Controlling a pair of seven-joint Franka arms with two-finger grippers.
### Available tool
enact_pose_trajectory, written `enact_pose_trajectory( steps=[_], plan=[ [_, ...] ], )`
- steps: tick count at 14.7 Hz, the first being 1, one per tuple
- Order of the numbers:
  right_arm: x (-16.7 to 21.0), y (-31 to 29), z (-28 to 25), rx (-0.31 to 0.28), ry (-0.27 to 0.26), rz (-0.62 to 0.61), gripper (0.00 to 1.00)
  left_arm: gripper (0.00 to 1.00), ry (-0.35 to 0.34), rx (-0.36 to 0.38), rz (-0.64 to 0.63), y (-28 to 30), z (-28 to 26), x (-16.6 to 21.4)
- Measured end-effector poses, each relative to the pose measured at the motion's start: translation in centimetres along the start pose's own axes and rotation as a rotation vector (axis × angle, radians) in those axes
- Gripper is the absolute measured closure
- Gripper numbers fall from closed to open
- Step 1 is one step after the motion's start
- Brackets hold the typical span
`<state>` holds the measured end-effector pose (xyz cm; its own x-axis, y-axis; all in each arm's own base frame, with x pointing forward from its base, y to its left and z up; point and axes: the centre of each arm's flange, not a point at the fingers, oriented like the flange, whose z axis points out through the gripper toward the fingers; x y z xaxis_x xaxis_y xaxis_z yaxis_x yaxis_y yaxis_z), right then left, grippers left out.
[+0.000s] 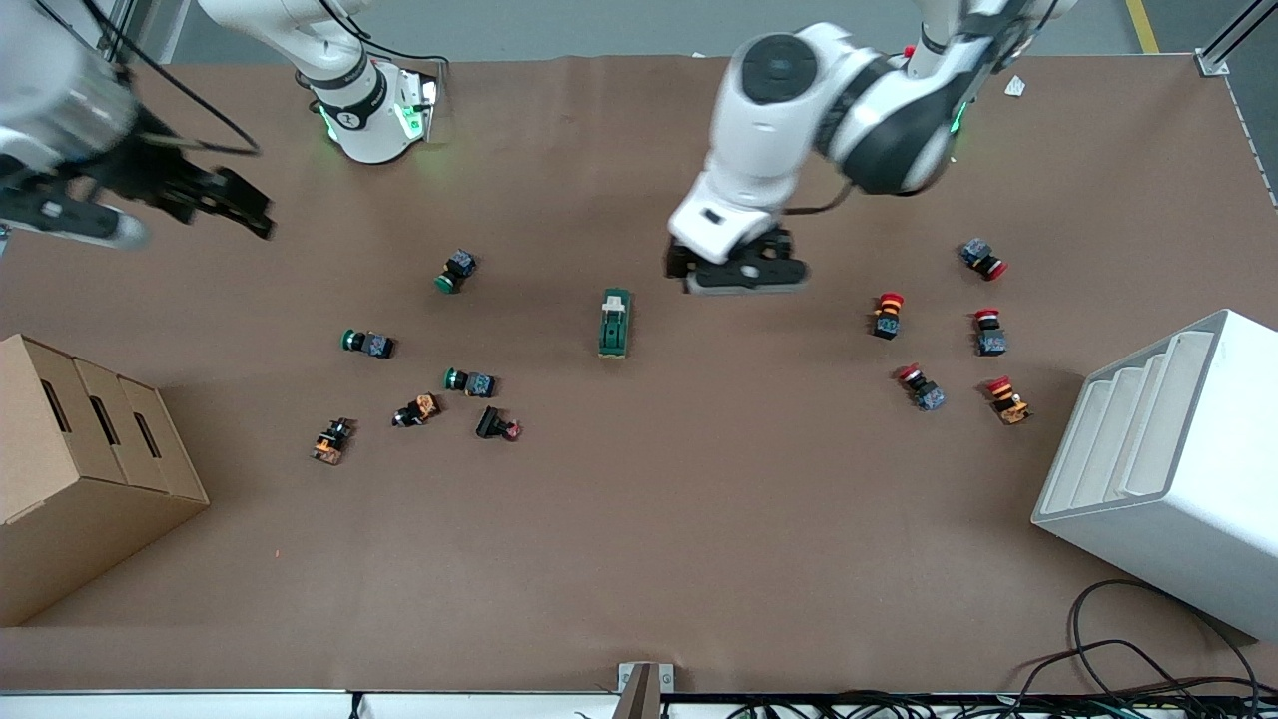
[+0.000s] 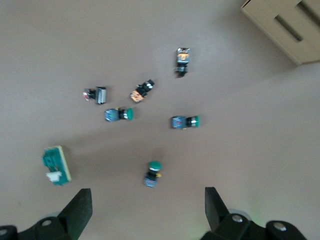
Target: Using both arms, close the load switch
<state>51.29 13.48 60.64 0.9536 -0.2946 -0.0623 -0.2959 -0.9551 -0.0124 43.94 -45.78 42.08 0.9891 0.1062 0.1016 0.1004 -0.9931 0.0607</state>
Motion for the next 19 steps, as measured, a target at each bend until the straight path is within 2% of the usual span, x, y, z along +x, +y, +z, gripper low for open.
enact_pose_trajectory(
  steps=[5, 9, 12, 14, 17, 19],
  plan=[
    [0.7, -10.5, 9.4, -0.011, 0.001, 0.187, 0.00, 0.00, 0.147, 0.040, -0.102, 7.4, 8.9, -10.0],
    [2.8, -15.5, 18.1, 0.013, 0.000, 0.315, 0.00, 0.00, 0.255, 0.001, -0.118, 10.3, 14.9, -17.0],
    [3.6, -17.7, 23.4, 0.054, -0.076, 0.385, 0.00, 0.00, 0.358, -0.046, -0.092, 11.5, 17.8, -21.9],
    [3.1, -18.8, 26.5, 0.046, -0.132, 0.399, 0.00, 0.00, 0.431, -0.058, -0.061, 11.4, 19.6, -23.9],
    [0.8, -21.2, 29.7, 0.018, -0.185, 0.434, 0.00, 0.00, 0.550, -0.023, -0.001, 10.6, 22.4, -25.0],
    [-1.1, -23.1, 31.0, 0.006, -0.186, 0.459, 0.00, 0.00, 0.618, 0.012, 0.029, 10.1, 23.6, -25.2]
  ],
)
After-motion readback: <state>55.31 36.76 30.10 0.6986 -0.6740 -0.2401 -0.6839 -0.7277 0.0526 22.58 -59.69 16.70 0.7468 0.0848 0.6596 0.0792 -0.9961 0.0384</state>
